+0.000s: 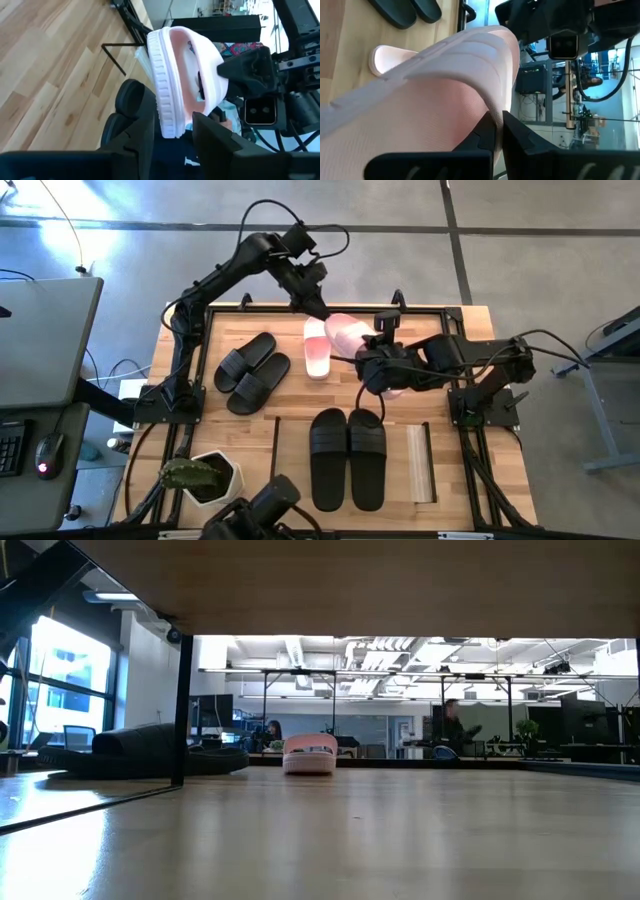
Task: Pick and place slides into the shelf
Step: Put the pink slipper under the shelf
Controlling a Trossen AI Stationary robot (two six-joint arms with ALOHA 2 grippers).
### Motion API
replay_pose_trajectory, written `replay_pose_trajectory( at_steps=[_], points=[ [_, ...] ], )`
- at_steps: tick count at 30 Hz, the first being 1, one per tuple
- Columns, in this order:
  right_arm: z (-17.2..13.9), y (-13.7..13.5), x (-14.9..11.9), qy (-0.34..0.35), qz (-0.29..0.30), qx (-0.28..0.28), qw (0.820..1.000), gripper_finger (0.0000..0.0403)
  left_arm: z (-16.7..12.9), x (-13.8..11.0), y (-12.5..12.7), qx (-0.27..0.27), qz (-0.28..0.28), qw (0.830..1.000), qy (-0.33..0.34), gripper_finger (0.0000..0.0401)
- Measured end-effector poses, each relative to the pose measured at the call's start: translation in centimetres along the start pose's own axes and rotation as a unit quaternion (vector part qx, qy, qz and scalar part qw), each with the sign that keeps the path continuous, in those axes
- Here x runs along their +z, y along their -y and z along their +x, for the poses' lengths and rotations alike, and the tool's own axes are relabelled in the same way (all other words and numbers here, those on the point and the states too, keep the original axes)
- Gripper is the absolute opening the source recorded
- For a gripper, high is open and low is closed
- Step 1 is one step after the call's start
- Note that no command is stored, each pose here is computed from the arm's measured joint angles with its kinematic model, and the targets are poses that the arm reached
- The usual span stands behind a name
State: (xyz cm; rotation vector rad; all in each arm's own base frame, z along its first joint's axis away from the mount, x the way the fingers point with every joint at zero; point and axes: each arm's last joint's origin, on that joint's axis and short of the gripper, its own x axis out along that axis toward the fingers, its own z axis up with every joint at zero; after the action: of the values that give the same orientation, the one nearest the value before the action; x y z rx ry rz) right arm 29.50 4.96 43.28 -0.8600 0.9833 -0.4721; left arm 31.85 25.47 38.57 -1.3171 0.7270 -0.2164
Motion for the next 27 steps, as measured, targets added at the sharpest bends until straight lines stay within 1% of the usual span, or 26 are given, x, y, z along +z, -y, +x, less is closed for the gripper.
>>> replay_pose_trajectory(
  at_steps=[8, 16, 27],
  points=[
    [0.0, 0.2, 0.6, 0.021, -0.010, -0.005, 1.000, 0.0000, 0.1, 0.0, 0.0, 0.004, 0.001, 1.000, 0.000, 0.0124],
    [0.6, 0.7, 0.4, 0.012, -0.007, -0.010, 1.000, 0.0000, 0.6, -0.2, 0.2, 0.005, 0.003, 1.000, -0.004, 0.0131],
    [0.6, 0.8, 0.7, 0.026, -0.007, -0.008, 1.000, 0.0000, 1.7, -0.2, 0.3, 0.008, 0.002, 1.000, -0.016, 0.0127]
  ],
)
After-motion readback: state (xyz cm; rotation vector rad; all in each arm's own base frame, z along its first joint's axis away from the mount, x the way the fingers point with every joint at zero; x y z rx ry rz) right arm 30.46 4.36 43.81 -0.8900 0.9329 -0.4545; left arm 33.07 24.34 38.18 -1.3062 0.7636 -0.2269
